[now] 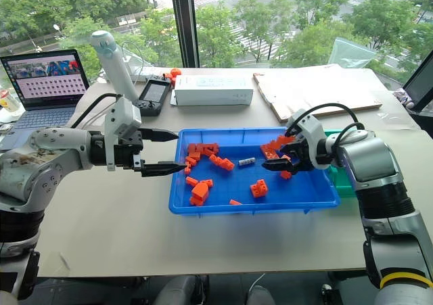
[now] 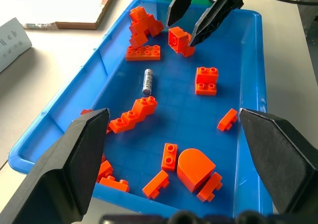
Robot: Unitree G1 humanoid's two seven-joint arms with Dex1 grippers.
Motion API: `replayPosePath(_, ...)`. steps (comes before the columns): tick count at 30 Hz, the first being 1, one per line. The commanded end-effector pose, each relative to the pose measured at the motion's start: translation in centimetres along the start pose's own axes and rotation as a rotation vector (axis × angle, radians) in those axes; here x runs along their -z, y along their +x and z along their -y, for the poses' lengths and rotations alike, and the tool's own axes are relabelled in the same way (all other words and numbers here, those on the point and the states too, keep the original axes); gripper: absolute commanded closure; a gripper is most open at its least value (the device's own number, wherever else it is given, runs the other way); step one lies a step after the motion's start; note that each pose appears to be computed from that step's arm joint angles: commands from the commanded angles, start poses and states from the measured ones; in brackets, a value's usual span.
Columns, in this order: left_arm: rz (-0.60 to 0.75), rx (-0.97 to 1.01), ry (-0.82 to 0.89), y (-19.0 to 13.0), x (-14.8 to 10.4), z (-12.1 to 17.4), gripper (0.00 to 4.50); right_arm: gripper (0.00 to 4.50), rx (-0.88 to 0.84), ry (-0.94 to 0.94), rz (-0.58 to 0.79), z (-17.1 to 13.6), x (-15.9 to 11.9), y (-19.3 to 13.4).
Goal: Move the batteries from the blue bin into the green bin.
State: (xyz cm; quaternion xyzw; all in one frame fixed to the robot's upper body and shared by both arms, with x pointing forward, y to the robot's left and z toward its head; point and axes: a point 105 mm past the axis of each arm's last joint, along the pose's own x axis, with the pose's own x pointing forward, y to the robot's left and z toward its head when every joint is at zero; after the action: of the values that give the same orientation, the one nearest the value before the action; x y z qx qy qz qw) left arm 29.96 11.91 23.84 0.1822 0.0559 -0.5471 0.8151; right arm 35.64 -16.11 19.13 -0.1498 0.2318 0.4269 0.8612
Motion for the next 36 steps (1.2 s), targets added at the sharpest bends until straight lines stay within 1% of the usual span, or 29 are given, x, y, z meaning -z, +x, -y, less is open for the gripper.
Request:
replayPosePath(1, 0.013, -0.011, 0.051, -0.6, -1.0, 0.1, 0.00, 0.17, -0.106, -0.187, 0.101, -2.5, -2.9, 1.3)
replayPosePath(2, 0.012, -0.012, 0.051, -0.6, -1.0, 0.1, 0.00, 0.17, -0.115, -0.213, 0.095, -2.7, -2.8, 1.6)
replayPosePath(5, 0.010, -0.018, 0.050, -0.7, -1.1, 0.2, 0.00, 0.17, -0.116, -0.285, 0.003, -2.1, -1.4, 3.8)
replayPosePath(7, 0.010, -0.023, 0.049, -0.8, -1.1, 0.2, 0.00, 0.17, -0.097, -0.324, -0.014, -1.2, -1.2, 4.5)
replayPosePath(9, 0.008, -0.033, 0.048, -1.0, -1.1, 0.2, 0.00, 0.17, -0.074, -0.327, -0.012, -0.1, -1.4, 5.1)
replayPosePath(11, 0.022, -0.043, 0.038, -1.1, -1.2, 0.2, 0.00, 0.17, -0.033, -0.284, 0.001, 1.5, -1.8, 5.8)
replayPosePath(13, 0.026, -0.047, 0.035, -1.1, -1.3, 0.3, 0.00, 0.17, -0.011, -0.269, -0.005, 2.3, -1.8, 6.2)
replayPosePath(15, 0.026, -0.053, 0.036, -1.2, -1.3, 0.3, 0.00, 0.17, -0.003, -0.296, -0.043, 2.8, -1.0, 6.8)
replayPosePath(17, 0.022, -0.060, 0.037, -1.4, -1.3, 0.4, 0.00, 0.17, -0.018, -0.283, -0.069, 2.8, -0.1, 7.6)
replayPosePath(21, 0.018, -0.071, 0.033, -1.6, -1.2, 0.4, 0.00, 1.18, -0.062, -0.284, -0.125, 2.5, 1.4, 8.0)
replayPosePath(25, 0.017, -0.075, 0.030, -1.7, -1.2, 0.4, 0.00, 2.64, -0.072, -0.278, -0.130, 2.5, 1.7, 7.8)
replayPosePath(26, 0.018, -0.076, 0.029, -1.7, -1.1, 0.4, 0.00, 2.91, -0.069, -0.277, -0.123, 2.6, 1.5, 7.7)
replayPosePath(29, 0.024, -0.070, 0.027, -1.4, -1.2, 0.4, 0.00, 4.02, -0.052, -0.292, -0.104, 2.8, 0.7, 7.1)
replayPosePath(30, 0.029, -0.064, 0.027, -1.3, -1.2, 0.4, 0.00, 4.22, -0.053, -0.302, -0.091, 2.8, 0.2, 6.8)
replayPosePath(31, 0.036, -0.054, 0.025, -1.2, -1.3, 0.4, 0.00, 4.26, -0.057, -0.297, -0.066, 2.7, -0.5, 6.4)
replayPosePath(34, 0.095, 0.020, 0.025, -0.6, -2.1, 1.0, 0.00, 4.26, -0.058, -0.314, 0.040, 2.2, -4.2, 4.0)
replayPosePath(36, 0.120, 0.035, 0.026, -0.3, -2.6, 0.9, 0.00, 4.26, -0.020, -0.322, 0.075, 2.6, -5.5, 2.1)
